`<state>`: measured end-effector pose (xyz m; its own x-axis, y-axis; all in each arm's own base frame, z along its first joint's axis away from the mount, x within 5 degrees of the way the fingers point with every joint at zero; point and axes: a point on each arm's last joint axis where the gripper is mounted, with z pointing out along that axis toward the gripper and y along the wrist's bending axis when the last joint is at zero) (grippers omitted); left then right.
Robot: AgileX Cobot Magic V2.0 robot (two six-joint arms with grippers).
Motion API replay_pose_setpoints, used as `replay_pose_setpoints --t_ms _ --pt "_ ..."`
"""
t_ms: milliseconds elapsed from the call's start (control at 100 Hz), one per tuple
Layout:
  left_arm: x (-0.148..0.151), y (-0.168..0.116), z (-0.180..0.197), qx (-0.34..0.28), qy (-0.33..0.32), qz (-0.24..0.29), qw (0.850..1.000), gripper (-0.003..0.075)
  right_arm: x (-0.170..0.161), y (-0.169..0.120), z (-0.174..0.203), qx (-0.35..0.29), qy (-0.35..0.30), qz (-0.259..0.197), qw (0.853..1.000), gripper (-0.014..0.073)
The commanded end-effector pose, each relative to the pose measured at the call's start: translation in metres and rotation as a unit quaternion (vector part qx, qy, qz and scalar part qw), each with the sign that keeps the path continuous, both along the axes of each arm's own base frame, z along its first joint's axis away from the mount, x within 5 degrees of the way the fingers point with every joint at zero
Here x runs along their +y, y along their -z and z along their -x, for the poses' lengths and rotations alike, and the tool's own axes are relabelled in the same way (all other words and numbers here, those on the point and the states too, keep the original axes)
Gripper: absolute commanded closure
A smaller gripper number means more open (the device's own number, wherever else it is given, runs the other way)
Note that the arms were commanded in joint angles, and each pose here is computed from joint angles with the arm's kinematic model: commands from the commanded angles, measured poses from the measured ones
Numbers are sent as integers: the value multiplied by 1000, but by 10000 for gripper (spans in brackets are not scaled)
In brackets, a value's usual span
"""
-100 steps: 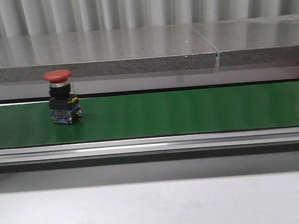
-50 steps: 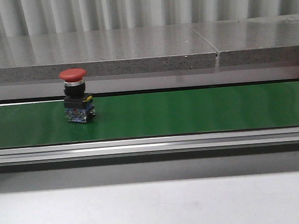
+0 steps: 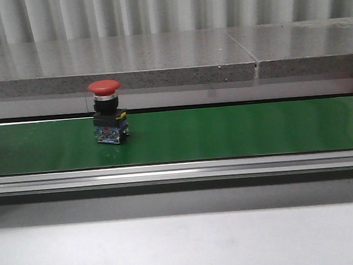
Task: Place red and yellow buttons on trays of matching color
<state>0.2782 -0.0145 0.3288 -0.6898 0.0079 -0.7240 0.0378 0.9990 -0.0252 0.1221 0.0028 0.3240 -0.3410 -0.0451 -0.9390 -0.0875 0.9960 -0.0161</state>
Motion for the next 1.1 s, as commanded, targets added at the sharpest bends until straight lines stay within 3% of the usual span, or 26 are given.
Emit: replay_pose_setpoints --t_ms 0,240,430,550,780,1090 --pt "-2 -42 17 -101 5 5 995 137 -2 -17 0 -49 11 4 999 662" --pt "2 -66 76 -183 5 10 983 138 -2 -17 0 -49 11 4 999 662" --pt "4 -49 121 -218 4 16 976 211 -2 -17 0 -49 11 4 999 662" --pt "6 -30 148 -246 3 17 969 349 -2 -17 0 -49 11 4 999 662" --pt "8 13 184 -256 3 19 967 739 -2 -17 0 -49 11 4 999 662" --pt "8 32 193 -246 3 19 969 741 -2 -17 0 -49 11 4 999 662"
